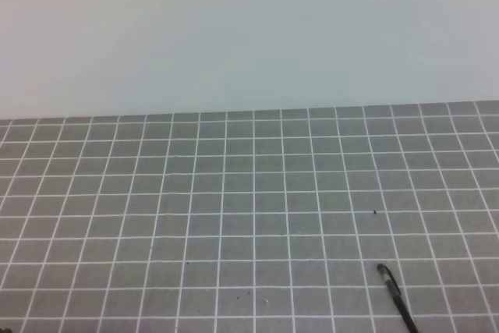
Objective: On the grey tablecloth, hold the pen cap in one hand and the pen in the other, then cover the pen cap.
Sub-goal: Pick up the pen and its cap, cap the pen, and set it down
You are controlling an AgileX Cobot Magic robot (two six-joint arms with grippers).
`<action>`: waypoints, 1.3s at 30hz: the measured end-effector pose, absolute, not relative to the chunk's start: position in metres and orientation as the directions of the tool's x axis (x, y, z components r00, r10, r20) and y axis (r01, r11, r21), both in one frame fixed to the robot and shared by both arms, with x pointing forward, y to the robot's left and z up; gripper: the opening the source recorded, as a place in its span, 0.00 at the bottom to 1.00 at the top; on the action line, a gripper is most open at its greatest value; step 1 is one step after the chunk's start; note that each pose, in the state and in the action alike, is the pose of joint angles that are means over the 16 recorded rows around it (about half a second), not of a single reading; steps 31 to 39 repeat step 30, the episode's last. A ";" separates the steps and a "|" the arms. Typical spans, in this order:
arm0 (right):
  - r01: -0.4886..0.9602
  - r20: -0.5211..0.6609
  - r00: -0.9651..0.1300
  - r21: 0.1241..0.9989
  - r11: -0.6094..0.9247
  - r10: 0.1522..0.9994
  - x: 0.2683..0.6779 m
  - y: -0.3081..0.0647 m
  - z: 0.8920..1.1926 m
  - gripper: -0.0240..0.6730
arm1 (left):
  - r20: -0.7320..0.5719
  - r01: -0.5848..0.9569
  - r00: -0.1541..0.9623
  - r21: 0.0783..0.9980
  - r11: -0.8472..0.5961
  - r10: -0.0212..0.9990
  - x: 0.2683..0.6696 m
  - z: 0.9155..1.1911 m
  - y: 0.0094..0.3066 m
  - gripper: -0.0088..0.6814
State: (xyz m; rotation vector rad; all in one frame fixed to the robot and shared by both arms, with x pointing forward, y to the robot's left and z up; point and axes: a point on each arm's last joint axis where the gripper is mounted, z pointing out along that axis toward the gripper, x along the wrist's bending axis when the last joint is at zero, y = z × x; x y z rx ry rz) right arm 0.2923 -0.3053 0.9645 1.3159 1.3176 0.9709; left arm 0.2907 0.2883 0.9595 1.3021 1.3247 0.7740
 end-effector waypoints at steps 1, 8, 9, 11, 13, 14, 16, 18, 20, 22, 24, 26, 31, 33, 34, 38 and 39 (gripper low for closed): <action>0.194 -0.105 0.086 0.977 0.087 0.991 0.292 -0.305 0.964 0.05 | -0.240 0.260 0.170 0.946 0.191 0.956 0.291 0.959 0.288 0.01; 0.196 -0.110 0.086 0.976 0.092 0.990 0.292 -0.305 0.964 0.05 | -0.240 0.260 0.170 0.946 0.191 0.956 0.291 0.959 0.288 0.01; 0.197 -0.111 0.086 0.976 0.092 0.990 0.292 -0.305 0.964 0.05 | -0.240 0.260 0.170 0.946 0.191 0.956 0.291 0.959 0.288 0.01; 0.197 -0.112 0.086 0.976 0.093 0.990 0.292 -0.305 0.965 0.05 | -0.240 0.260 0.170 0.946 0.191 0.956 0.291 0.959 0.288 0.01; 0.197 -0.113 0.086 0.976 0.094 0.990 0.292 -0.305 0.965 0.05 | -0.240 0.260 0.170 0.946 0.191 0.956 0.291 0.959 0.288 0.01; 0.197 -0.114 0.086 0.976 0.095 0.990 0.292 -0.305 0.965 0.05 | -0.240 0.260 0.170 0.946 0.191 0.956 0.291 0.959 0.288 0.01; 0.197 -0.114 0.086 0.976 0.096 0.990 0.292 -0.305 0.964 0.05 | -0.240 0.260 0.170 0.946 0.191 0.956 0.291 0.959 0.288 0.01; 0.198 -0.115 0.086 0.976 0.096 0.990 0.292 -0.305 0.964 0.05 | -0.240 0.260 0.170 0.946 0.191 0.956 0.291 0.959 0.288 0.01; 0.198 -0.115 0.086 0.976 0.096 0.990 0.292 -0.305 0.964 0.05 | -0.240 0.260 0.170 0.946 0.191 0.956 0.291 0.959 0.288 0.01; 0.198 -0.115 0.086 0.975 0.097 0.990 0.292 -0.305 0.964 0.05 | -0.240 0.260 0.170 0.946 0.191 0.956 0.291 0.959 0.288 0.01; 0.198 -0.116 0.086 0.975 0.097 0.990 0.292 -0.306 0.964 0.05 | -0.240 0.260 0.170 0.946 0.191 0.956 0.291 0.959 0.288 0.01; 0.198 -0.116 0.086 0.975 0.097 0.990 0.292 -0.306 0.964 0.05 | -0.240 0.260 0.170 0.946 0.191 0.956 0.291 0.959 0.288 0.01; 0.198 -0.116 0.086 0.975 0.097 0.989 0.292 -0.306 0.964 0.05 | -0.240 0.260 0.170 0.946 0.191 0.956 0.291 0.959 0.288 0.01; 0.198 -0.116 0.086 0.975 0.097 0.989 0.292 -0.306 0.964 0.05 | -0.240 0.260 0.170 0.946 0.191 0.956 0.291 0.959 0.288 0.01; 0.198 -0.116 0.086 0.975 0.097 0.989 0.292 -0.306 0.964 0.05 | -0.240 0.260 0.170 0.946 0.191 0.956 0.291 0.959 0.288 0.01; 0.198 -0.116 0.086 0.975 0.097 0.989 0.292 -0.306 0.964 0.05 | -0.240 0.260 0.170 0.946 0.191 0.956 0.291 0.959 0.288 0.01; 0.198 -0.116 0.086 0.975 0.097 0.989 0.292 -0.306 0.964 0.05 | -0.240 0.260 0.170 0.946 0.191 0.956 0.291 0.959 0.288 0.01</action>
